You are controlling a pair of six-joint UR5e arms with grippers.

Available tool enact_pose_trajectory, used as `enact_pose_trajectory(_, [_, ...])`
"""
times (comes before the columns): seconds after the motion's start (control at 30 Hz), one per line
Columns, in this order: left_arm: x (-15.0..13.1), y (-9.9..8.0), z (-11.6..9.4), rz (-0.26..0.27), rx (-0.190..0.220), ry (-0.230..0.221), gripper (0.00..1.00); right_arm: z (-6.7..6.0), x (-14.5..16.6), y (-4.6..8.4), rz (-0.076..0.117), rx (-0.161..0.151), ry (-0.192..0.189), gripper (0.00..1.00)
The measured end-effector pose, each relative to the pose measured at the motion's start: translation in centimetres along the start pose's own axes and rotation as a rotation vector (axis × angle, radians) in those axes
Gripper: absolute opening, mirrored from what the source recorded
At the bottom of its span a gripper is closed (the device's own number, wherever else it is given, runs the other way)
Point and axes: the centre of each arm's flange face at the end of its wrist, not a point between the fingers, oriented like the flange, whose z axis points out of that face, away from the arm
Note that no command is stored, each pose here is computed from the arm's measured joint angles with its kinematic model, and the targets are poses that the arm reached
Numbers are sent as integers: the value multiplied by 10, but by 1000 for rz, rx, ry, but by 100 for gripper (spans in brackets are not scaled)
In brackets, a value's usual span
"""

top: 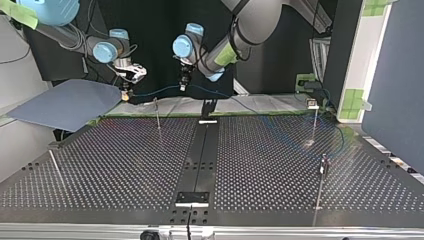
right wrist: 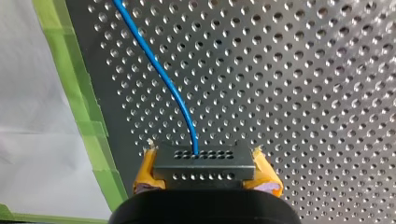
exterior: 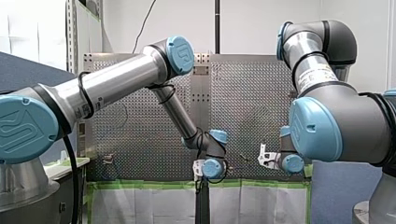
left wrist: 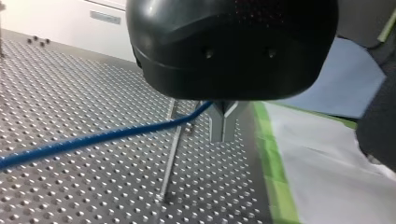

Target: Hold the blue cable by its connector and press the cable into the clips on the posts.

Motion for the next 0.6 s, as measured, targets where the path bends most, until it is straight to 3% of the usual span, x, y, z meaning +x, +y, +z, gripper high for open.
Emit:
enact_pose_trajectory(0.27, [-20,-16,14,-26,25,-40,0,7,7,20,48,-10,-3,0])
enact_pose_trajectory(0.6, [-17,-25,17,-33,50,-40,0,18,17,37,62,-8,8,0])
